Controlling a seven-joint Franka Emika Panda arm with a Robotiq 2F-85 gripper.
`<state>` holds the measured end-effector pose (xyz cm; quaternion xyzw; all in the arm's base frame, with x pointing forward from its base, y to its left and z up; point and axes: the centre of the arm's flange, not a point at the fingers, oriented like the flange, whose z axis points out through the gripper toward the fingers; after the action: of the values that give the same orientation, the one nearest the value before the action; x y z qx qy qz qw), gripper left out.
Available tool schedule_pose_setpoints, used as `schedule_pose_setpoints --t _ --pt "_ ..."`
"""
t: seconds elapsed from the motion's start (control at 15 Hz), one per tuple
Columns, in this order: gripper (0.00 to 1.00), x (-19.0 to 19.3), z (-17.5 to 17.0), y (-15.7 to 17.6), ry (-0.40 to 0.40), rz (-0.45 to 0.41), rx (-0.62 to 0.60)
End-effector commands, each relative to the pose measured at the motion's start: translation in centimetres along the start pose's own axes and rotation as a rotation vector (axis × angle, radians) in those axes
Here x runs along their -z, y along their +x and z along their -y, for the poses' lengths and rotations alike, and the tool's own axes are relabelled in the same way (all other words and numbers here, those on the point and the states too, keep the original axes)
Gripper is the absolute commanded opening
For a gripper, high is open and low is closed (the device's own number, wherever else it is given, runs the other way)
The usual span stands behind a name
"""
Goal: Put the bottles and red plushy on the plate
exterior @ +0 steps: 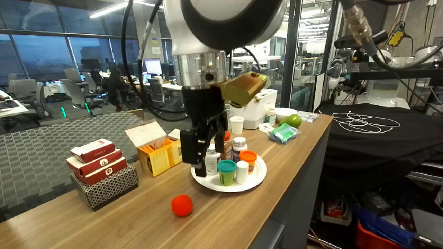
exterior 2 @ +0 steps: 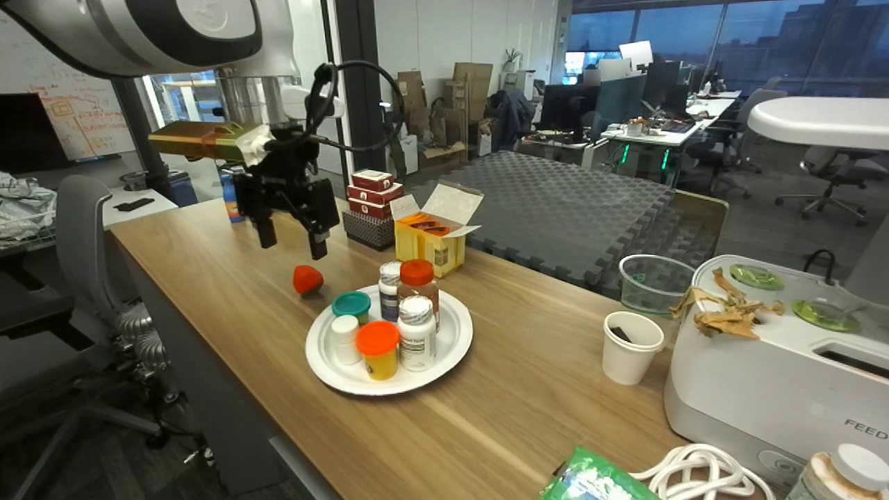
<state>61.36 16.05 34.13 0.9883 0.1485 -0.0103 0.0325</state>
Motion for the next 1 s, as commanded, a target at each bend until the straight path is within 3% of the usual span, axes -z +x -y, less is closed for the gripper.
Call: schedule_pose_setpoints --t 0.0,0.53,0.93 --pt "1.0 -2.1 1.8 1.6 0.038 0.007 0.136" --pt "1.0 -5.1 5.3 3.2 0.064 0.032 0.328" --pt "1.0 -6.4 5.3 4.9 0.057 0.026 0.368"
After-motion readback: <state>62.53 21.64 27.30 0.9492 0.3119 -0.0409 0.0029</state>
